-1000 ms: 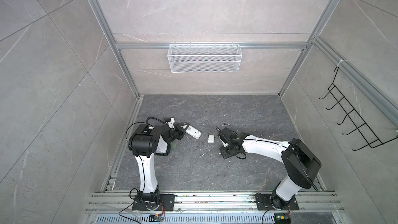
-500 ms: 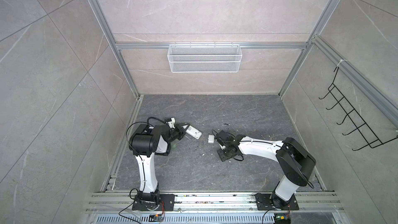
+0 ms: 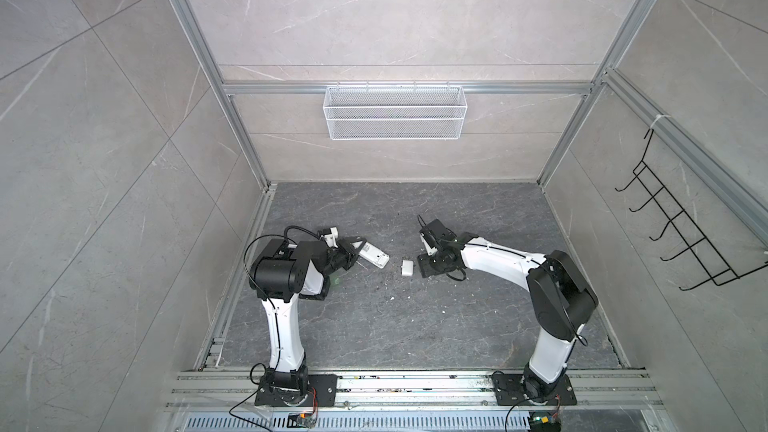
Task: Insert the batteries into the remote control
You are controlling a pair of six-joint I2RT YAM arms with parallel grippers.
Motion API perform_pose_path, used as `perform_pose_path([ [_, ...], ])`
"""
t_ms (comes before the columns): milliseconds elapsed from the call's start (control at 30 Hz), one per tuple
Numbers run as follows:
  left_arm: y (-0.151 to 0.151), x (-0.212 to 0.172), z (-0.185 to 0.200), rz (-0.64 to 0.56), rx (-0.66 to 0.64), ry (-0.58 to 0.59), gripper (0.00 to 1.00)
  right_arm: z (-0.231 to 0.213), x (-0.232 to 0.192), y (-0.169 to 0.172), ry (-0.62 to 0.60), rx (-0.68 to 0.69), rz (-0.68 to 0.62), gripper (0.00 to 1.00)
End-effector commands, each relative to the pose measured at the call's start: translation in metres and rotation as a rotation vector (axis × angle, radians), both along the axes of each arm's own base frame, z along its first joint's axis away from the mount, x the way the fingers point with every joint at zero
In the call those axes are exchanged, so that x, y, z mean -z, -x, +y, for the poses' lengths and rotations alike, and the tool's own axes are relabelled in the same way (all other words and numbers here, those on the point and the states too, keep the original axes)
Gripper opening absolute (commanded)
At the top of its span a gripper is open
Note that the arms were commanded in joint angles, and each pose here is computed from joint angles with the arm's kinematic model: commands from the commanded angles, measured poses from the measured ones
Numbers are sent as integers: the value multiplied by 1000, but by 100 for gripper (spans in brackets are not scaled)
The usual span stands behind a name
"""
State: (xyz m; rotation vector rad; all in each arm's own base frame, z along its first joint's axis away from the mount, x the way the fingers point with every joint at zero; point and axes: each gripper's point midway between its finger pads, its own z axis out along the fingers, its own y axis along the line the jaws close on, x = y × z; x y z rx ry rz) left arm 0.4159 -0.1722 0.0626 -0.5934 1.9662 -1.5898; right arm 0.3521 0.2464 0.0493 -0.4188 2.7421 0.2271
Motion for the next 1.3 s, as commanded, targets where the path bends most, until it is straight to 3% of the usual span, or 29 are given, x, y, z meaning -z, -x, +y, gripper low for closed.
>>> perform_pose_path([
  [0, -4, -15, -4, -68, 22, 16, 1, -1, 8, -16, 0, -41, 42, 63],
  [267, -3, -18, -5, -73, 26, 17, 1, 3, 6, -54, 33, -124, 46, 63],
  [500, -3, -19, -5, -77, 28, 17, 1, -5, 10, -79, 43, -114, 40, 64],
  [1267, -4, -15, -5, -70, 29, 17, 1, -23, 12, -113, 95, -49, -17, 65],
])
